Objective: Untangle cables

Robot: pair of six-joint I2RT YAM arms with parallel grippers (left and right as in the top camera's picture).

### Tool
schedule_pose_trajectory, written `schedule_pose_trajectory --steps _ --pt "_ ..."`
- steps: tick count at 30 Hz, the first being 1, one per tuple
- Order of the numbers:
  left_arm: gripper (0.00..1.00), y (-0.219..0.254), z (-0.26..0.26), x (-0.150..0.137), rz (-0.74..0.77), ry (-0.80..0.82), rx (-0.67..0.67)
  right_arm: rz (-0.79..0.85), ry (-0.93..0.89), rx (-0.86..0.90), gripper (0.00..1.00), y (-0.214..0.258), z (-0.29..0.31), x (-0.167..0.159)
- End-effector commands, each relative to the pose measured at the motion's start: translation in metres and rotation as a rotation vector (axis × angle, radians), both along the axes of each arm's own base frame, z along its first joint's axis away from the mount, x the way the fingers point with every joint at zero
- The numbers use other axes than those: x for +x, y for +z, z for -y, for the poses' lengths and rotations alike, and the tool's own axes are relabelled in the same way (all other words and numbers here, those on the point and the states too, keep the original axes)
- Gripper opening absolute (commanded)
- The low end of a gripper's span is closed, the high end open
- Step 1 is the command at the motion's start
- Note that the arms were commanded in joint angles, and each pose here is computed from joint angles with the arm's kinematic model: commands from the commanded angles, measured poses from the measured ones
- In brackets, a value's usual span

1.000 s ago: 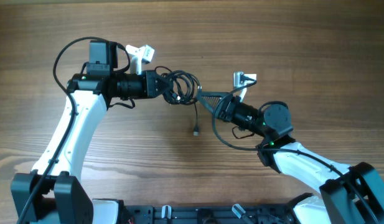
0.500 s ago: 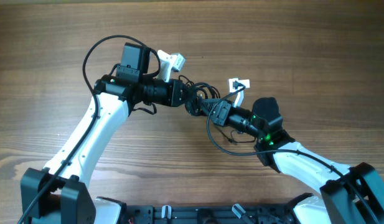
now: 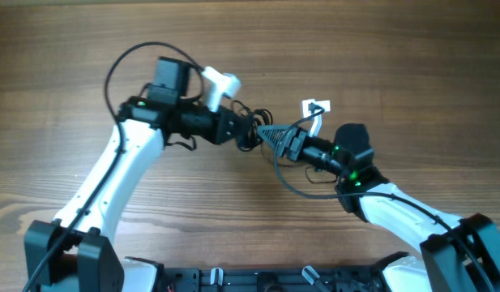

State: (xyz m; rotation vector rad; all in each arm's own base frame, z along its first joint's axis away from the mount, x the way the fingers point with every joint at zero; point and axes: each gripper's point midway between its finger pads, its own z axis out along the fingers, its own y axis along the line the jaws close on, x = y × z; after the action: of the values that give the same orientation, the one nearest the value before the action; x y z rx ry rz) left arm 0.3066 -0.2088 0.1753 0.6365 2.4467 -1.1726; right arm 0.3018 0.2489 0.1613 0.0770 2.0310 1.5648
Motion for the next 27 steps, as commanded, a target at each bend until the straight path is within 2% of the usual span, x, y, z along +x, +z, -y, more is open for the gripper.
schedule_pose_trajectory --steps 1,3,6,9,16,17,18,20,21,23,24,26,27 --pt "0.04 0.025 -0.034 0.018 -0.042 0.125 -0.118 0.014 0.098 0.054 0.96 0.02 0.012 -0.007" --pt "0.04 0.028 -0.045 0.023 -0.025 0.141 -0.133 0.048 0.118 0.045 1.0 0.021 0.018 -0.008" --pt "0.04 0.03 -0.038 0.016 0.079 0.034 -0.132 0.227 0.144 -0.038 1.0 0.021 0.018 -0.008" --pt "0.04 0.036 -0.023 -0.001 0.13 -0.087 -0.181 0.256 0.121 -0.059 1.0 0.021 0.02 -0.003" --pt "0.04 0.033 0.005 -0.028 0.13 -0.221 -0.183 0.416 0.177 -0.079 0.99 0.032 0.016 -0.01" --pt "0.04 0.033 0.008 -0.031 0.128 -0.233 -0.184 0.433 0.209 -0.076 0.96 0.033 0.014 -0.015" --pt "0.04 0.033 0.011 -0.033 0.128 -0.244 -0.184 0.435 0.234 -0.069 0.91 0.033 0.012 -0.02" --pt "0.04 0.033 0.014 -0.035 0.126 -0.255 -0.184 0.434 0.279 -0.056 0.61 0.033 0.008 -0.028" --pt "0.04 0.032 0.013 -0.035 0.123 -0.25 -0.18 0.432 0.294 -0.051 0.39 0.033 0.006 -0.031" --pt "0.05 0.029 0.01 -0.03 0.113 -0.224 -0.16 0.429 0.294 -0.052 0.15 0.033 0.006 -0.031" --pt "0.1 0.028 0.008 -0.026 0.102 -0.198 -0.152 0.426 0.294 -0.051 0.06 0.033 0.006 -0.031" --pt "0.23 0.032 -0.001 -0.005 0.061 -0.08 -0.157 0.425 0.324 -0.042 0.05 0.033 0.005 -0.036" --pt "0.26 0.033 -0.004 0.0 0.058 -0.057 -0.162 0.425 0.329 -0.041 0.05 0.033 0.005 -0.037"
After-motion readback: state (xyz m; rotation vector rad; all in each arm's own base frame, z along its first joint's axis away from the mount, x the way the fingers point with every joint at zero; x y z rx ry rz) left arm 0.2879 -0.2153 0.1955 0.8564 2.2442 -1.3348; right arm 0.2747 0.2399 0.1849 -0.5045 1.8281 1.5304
